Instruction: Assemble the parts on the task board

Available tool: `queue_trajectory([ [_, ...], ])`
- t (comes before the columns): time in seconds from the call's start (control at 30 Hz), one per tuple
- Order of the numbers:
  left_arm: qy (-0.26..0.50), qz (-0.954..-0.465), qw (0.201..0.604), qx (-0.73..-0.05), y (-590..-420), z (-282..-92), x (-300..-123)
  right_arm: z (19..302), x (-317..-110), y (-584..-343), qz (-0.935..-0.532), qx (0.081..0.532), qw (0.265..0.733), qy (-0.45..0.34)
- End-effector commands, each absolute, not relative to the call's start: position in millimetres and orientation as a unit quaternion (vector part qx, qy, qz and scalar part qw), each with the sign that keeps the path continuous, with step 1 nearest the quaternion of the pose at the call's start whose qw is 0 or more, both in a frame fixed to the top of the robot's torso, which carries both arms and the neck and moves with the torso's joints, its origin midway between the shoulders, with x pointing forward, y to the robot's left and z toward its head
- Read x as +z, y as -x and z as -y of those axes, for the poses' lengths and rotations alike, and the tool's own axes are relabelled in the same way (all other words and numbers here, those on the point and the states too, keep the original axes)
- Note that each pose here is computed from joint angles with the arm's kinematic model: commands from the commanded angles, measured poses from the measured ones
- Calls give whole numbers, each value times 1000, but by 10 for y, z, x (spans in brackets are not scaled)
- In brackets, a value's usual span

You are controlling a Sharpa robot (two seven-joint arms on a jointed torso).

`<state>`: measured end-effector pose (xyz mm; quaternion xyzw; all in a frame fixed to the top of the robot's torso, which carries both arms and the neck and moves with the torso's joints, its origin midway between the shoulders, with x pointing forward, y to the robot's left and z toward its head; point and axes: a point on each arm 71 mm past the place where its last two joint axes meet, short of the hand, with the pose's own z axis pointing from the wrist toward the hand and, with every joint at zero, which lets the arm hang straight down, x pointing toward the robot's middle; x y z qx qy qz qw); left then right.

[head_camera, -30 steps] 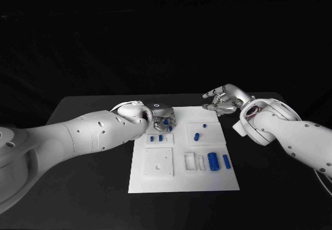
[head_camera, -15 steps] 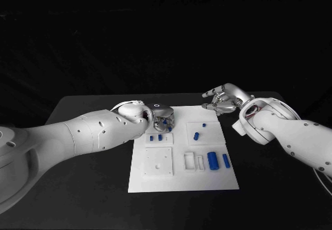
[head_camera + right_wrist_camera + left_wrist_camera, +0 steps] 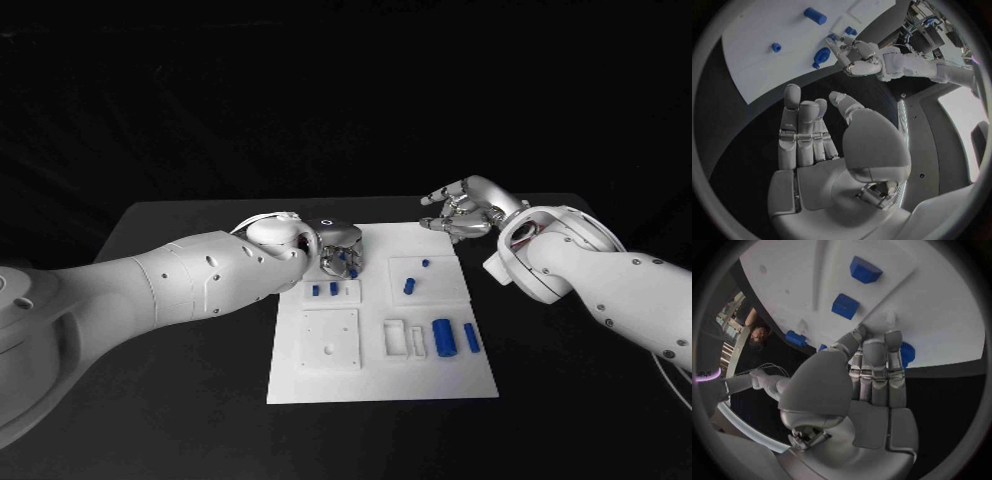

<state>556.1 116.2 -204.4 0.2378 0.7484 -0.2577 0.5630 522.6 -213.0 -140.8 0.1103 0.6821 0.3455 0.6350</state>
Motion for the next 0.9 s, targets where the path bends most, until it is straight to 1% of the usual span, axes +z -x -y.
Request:
queue_trajectory([
  [0.03,-236,-737,569,-279,-5534,-1169,-2052,2102,-1401,-5213,-682,352,633,-104],
  [0.4,-205,-725,583,-305,-5514,-1249,-1980,2116,-1400,-5212,-682,351,633,-104],
  [0.6,-176,-722,587,-320,-5529,-1299,-1864,2137,-1402,-5214,-683,349,634,-105],
  [0.9,-144,-728,585,-327,-5533,-1421,-1758,2157,-1403,-5214,-683,346,634,-106],
])
